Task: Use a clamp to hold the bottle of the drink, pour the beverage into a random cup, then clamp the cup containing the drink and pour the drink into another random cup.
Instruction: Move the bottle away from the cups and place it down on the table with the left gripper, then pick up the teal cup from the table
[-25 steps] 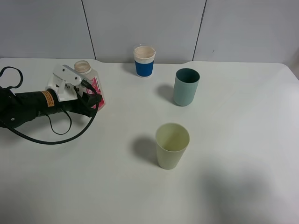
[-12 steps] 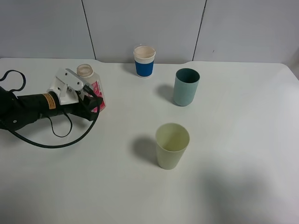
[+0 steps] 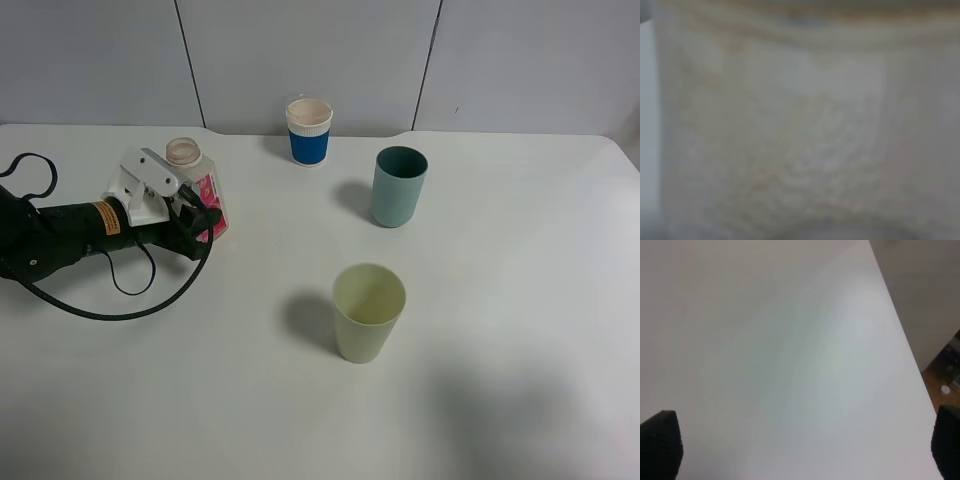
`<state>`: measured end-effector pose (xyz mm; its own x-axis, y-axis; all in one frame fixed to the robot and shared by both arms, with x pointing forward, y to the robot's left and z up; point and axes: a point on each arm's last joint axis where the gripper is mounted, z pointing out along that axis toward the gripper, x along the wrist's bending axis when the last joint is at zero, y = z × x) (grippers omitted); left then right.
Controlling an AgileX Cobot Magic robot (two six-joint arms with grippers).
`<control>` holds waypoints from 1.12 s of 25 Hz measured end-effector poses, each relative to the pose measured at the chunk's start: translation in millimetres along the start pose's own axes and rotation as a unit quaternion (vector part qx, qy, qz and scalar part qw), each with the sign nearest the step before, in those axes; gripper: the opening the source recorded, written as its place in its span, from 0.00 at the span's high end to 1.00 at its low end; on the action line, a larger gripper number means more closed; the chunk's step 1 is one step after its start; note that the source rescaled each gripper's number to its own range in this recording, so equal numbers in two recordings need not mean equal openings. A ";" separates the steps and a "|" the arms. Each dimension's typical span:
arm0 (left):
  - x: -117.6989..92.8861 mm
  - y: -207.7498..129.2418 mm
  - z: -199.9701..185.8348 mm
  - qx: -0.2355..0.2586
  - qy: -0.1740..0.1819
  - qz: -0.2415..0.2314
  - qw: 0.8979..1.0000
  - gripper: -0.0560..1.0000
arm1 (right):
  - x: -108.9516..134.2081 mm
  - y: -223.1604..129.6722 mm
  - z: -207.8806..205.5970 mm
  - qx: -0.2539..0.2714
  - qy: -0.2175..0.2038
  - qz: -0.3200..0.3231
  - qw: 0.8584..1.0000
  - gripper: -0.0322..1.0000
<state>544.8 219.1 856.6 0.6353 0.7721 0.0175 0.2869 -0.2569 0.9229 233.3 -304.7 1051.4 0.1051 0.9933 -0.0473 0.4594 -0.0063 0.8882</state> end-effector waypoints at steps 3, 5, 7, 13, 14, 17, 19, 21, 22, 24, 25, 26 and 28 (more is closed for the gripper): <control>0.0 -0.4 0.0 0.002 0.000 0.000 1.000 0.73 | 0.0 0.0 0.0 0.000 0.000 0.000 1.000 0.00; 0.1 -2.7 0.3 0.011 0.001 -0.006 1.000 0.40 | 0.0 0.0 0.0 0.000 0.000 0.000 1.000 0.00; 0.1 -3.5 0.4 0.013 0.001 -0.019 1.000 0.13 | 0.0 0.0 0.0 0.000 0.000 0.000 1.000 0.00; -3.0 2.4 -7.7 0.012 0.002 -0.034 0.999 0.00 | 0.0 0.0 0.0 0.000 0.000 0.000 1.000 0.00; -4.2 4.3 -10.5 0.010 0.002 -0.033 0.999 0.00 | 0.0 0.0 0.0 0.000 0.000 0.000 1.000 0.00; -10.4 10.1 -24.3 0.007 0.004 -0.031 0.999 0.00 | 0.0 0.0 0.0 0.000 0.000 0.000 1.000 0.00; -16.7 10.4 -35.8 0.011 0.005 -0.033 0.999 0.00 | 0.0 0.0 0.0 0.000 0.000 0.000 1.000 0.00; -23.3 10.8 -48.7 0.013 0.009 -0.038 0.999 0.00 | 0.0 0.0 0.0 0.000 0.000 0.000 1.000 0.00; -26.8 11.2 -56.5 0.013 0.014 -0.043 0.999 0.00 | 0.0 0.0 0.0 0.000 0.000 0.000 1.000 0.00; -33.0 11.7 -73.0 0.012 0.031 -0.054 0.998 0.00 | 0.0 0.0 0.0 0.000 0.000 0.000 1.000 0.00; -35.0 12.2 -79.9 0.010 0.042 -0.060 0.997 0.00 | 0.0 0.0 0.0 0.000 0.000 0.000 1.000 0.00; -37.5 12.9 -87.9 0.008 0.052 -0.065 0.997 0.00 | 0.0 0.0 0.0 0.000 0.000 0.000 1.000 0.00; -39.9 15.4 -101.4 0.006 0.077 -0.074 0.994 0.00 | 0.0 0.0 0.0 0.000 0.000 0.000 1.000 0.00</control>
<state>451.2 243.2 909.2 0.4693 0.8811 -0.0587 0.3781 -0.1405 0.9150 233.3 -304.7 1051.4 0.1051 0.9933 -0.0473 0.4594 -0.0063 0.8882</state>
